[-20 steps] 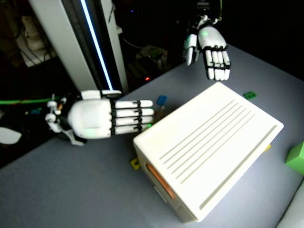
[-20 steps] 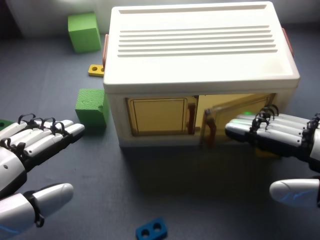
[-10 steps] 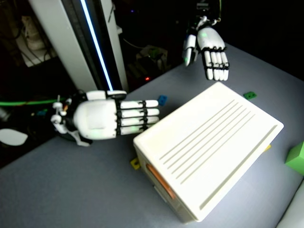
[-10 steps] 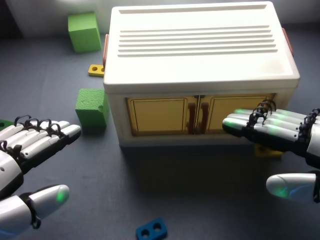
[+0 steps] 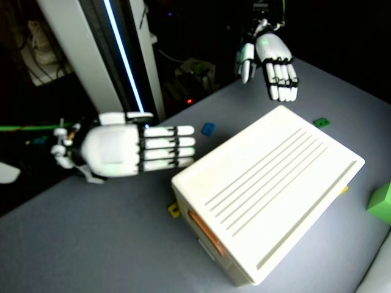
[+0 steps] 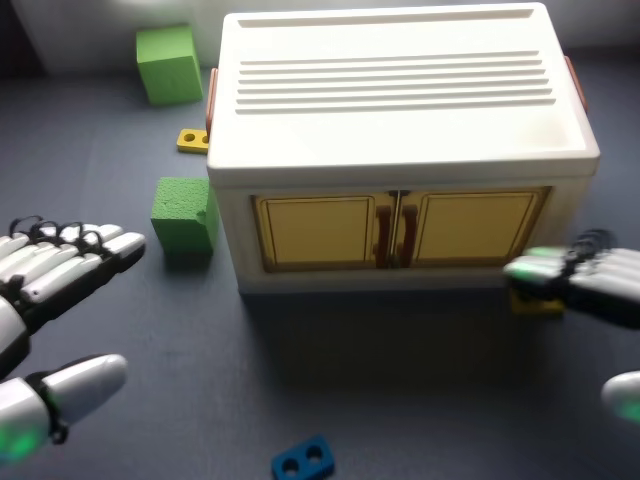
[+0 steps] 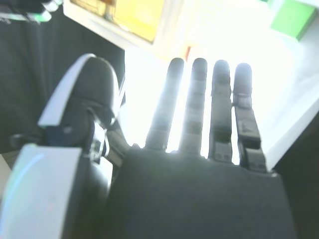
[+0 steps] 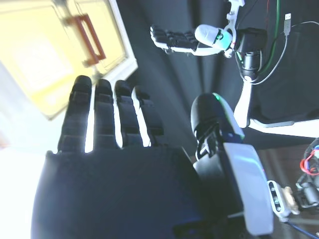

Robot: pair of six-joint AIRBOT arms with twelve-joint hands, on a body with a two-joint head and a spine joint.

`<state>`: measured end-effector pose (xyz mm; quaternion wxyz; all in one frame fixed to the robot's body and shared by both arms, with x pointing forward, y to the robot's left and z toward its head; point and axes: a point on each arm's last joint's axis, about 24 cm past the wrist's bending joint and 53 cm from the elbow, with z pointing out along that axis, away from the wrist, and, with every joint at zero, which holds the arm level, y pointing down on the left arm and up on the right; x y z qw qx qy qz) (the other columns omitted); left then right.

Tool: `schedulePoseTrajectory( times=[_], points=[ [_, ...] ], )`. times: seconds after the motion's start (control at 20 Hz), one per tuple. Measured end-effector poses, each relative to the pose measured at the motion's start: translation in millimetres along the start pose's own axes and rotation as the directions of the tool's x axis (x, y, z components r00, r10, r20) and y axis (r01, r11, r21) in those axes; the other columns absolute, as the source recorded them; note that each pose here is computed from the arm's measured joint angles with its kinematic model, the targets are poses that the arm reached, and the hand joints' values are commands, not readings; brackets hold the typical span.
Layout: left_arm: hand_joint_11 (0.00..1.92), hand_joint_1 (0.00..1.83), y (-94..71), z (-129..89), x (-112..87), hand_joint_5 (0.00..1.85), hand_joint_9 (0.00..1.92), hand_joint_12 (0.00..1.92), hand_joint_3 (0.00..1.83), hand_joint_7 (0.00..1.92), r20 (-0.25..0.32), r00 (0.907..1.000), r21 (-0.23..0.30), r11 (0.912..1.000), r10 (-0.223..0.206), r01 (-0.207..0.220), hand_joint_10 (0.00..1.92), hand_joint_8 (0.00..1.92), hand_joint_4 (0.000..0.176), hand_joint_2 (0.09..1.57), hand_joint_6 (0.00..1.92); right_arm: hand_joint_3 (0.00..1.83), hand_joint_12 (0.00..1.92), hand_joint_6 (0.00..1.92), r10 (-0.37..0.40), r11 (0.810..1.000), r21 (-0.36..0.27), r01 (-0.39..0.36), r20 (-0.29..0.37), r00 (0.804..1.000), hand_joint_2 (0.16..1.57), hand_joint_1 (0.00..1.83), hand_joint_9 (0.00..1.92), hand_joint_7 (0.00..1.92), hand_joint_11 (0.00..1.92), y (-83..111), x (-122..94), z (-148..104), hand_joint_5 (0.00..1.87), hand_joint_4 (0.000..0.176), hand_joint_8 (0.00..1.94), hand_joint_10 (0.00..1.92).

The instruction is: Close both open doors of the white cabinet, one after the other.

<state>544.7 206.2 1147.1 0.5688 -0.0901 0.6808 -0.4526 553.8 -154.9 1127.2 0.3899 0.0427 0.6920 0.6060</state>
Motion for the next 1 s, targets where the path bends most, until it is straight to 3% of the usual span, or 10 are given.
schedulePoseTrajectory(
  times=[0.3, 0.6, 0.65, 0.7, 0.75, 0.8, 0.85, 0.9, 0.95, 1.0],
  points=[
    [0.00, 0.00, 5.8, -3.5, -28.9, 0.06, 0.06, 0.42, 0.01, 0.03, 0.107, 0.9941, -0.016, 0.9998, 0.016, -0.014, 0.01, 0.00, 0.000, 1.49, 0.01, 0.00, 0.00, 0.00, -0.028, 0.998, 0.067, 0.011, 0.256, 0.966, 1.41, 0.00, 0.00, 0.00, 0.00, -12.7, -66.4, -44.8, 0.00, 0.000, 0.00, 0.00],
    [0.00, 0.00, -9.0, 0.3, -72.0, 0.00, 0.00, 0.00, 0.01, 0.00, 0.259, 0.9652, 0.058, 0.9969, 0.036, -0.053, 0.00, 0.00, 0.000, 1.53, 0.00, 0.00, 0.02, 0.01, -0.084, 0.988, -0.077, 0.135, 0.467, 0.880, 1.44, 0.49, 0.03, 0.02, 0.05, 32.9, -125.7, -56.9, 0.05, 0.000, 0.01, 0.01],
    [0.00, 0.00, -9.5, 0.2, -72.3, 0.00, 0.00, 0.00, 0.00, 0.00, 0.260, 0.9649, 0.061, 0.9968, 0.034, -0.051, 0.00, 0.00, 0.010, 1.50, 0.00, 0.00, 0.05, 0.01, -0.078, 0.985, -0.098, 0.142, 0.482, 0.873, 1.42, 0.54, 0.06, 0.05, 0.11, 38.8, -129.8, -55.4, 0.07, 0.000, 0.01, 0.01],
    [0.00, 0.21, -12.3, 1.5, -72.1, 0.00, 0.00, 0.00, 0.00, 0.00, 0.260, 0.9652, 0.072, 0.9963, 0.028, -0.048, 0.00, 0.00, 0.064, 1.42, 0.00, 0.00, 0.07, 0.01, -0.073, 0.980, -0.125, 0.153, 0.494, 0.867, 1.40, 0.55, 0.14, 0.13, 0.19, 46.8, -133.5, -53.0, 0.11, 0.000, 0.01, 0.02],
    [0.00, 0.30, -17.3, 4.0, -73.2, 0.00, 0.00, 0.00, 0.00, 0.00, 0.260, 0.9654, 0.096, 0.9946, 0.013, -0.039, 0.00, 0.00, 0.010, 1.44, 0.00, 0.00, 0.11, 0.01, -0.072, 0.975, -0.148, 0.166, 0.496, 0.866, 1.38, 0.53, 0.23, 0.24, 0.27, 53.5, -135.0, -51.3, 0.14, 0.000, 0.02, 0.02],
    [0.00, 0.24, -23.0, 6.6, -77.9, 0.03, 0.00, 0.00, 0.01, 0.00, 0.262, 0.9651, 0.135, 0.9903, -0.004, -0.032, 0.00, 0.00, 0.011, 1.48, 0.01, 0.00, 0.18, 0.00, -0.072, 0.969, -0.172, 0.177, 0.491, 0.868, 1.38, 0.56, 0.33, 0.33, 0.35, 60.3, -134.7, -47.5, 0.17, 0.000, 0.01, 0.01],
    [0.00, 0.22, -25.7, 9.6, -84.8, 0.08, 0.00, 0.00, 0.01, 0.01, 0.271, 0.9619, 0.164, 0.9864, -0.037, -0.009, 0.00, 0.00, 0.025, 1.51, 0.01, 0.00, 0.26, 1.29, -0.069, 0.959, -0.212, 0.190, 0.475, 0.878, 1.37, 0.72, 0.46, 0.45, 0.40, 71.1, -131.8, -40.7, 0.47, 0.123, 0.01, 0.02],
    [0.00, 0.44, -27.6, 11.0, -89.4, 0.28, 0.00, 0.00, 0.00, 0.09, 0.282, 0.9582, 0.176, 0.9843, -0.049, -0.001, 0.00, 0.01, 0.146, 1.52, 1.54, 0.01, 0.24, 0.55, -0.066, 0.948, -0.245, 0.201, 0.465, 0.883, 1.40, 0.59, 0.37, 0.37, 0.27, 80.8, -130.4, -35.7, 0.29, 0.000, 0.01, 0.01],
    [0.00, 0.50, -30.6, 12.6, -92.3, 0.34, 0.00, 0.00, 0.00, 0.10, 0.292, 0.9548, 0.187, 0.9824, -0.056, 0.001, 0.00, 0.01, 0.170, 1.51, 1.83, 0.00, 0.28, 0.18, -0.066, 0.937, -0.277, 0.213, 0.457, 0.887, 1.35, 0.75, 0.32, 0.34, 0.23, 90.5, -128.9, -31.3, 0.33, 0.000, 0.00, 0.01],
    [0.00, 0.49, -37.9, 15.2, -95.5, 0.31, 0.12, 0.04, 0.00, 0.19, 0.304, 0.9511, 0.209, 0.9778, -0.055, -0.010, 1.52, 0.92, 0.175, 1.52, 1.90, 0.01, 0.68, 0.05, -0.068, 0.917, -0.323, 0.234, 0.452, 0.890, 1.22, 0.90, 0.28, 0.33, 0.33, 105.6, -127.0, -25.9, 0.45, 0.063, 0.00, 0.00]
  ],
)
